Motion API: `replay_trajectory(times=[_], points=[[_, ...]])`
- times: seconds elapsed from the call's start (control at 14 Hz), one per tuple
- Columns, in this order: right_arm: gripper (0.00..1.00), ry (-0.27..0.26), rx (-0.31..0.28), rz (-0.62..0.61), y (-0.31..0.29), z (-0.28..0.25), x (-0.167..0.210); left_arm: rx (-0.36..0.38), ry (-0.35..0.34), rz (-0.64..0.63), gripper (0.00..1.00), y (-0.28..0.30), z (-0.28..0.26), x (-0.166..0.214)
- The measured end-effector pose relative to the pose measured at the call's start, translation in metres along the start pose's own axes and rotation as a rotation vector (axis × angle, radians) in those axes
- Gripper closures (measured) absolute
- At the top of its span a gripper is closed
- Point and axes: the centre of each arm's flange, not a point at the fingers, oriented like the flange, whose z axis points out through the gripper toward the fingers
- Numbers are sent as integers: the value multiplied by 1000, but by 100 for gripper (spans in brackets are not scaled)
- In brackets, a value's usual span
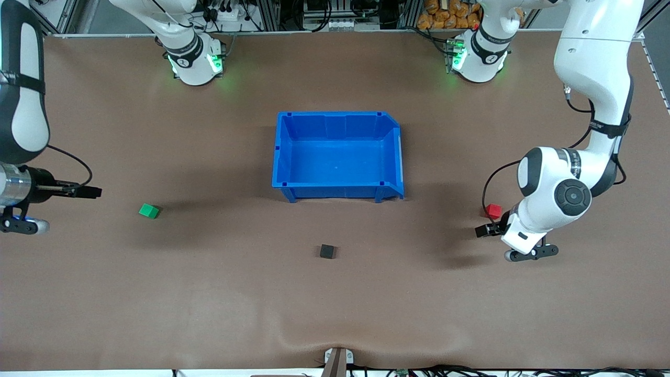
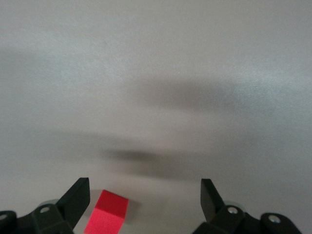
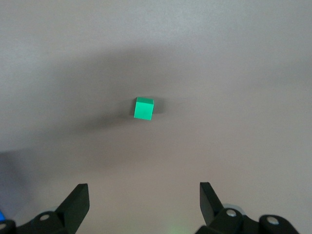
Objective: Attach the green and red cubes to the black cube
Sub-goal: 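Close the left gripper on the red cube while the right gripper grasps green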
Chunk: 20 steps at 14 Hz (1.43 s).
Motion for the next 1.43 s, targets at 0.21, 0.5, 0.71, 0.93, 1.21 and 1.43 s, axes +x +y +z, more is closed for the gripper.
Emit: replay_trajectory(times=[0.21,0.5,0.71,0.93,1.21,1.43], points=[[0,26,2,6,3,30,17,27,1,60,0,-3,5,0],[0,43,4,9,4,70,26,53,-15,216,0,-24,6,-11],[0,44,7,21,12,91,32,36,4,266,0,-17,22,-36],[0,66,8,24,14,115,38,34,-4,359,0,-22,34,-46],[0,66,13,29,13,150,44,32,-19,434,0,-51,38,-43],[0,65,22,34,11,173,51,23,-39,450,0,-44,48,-50]])
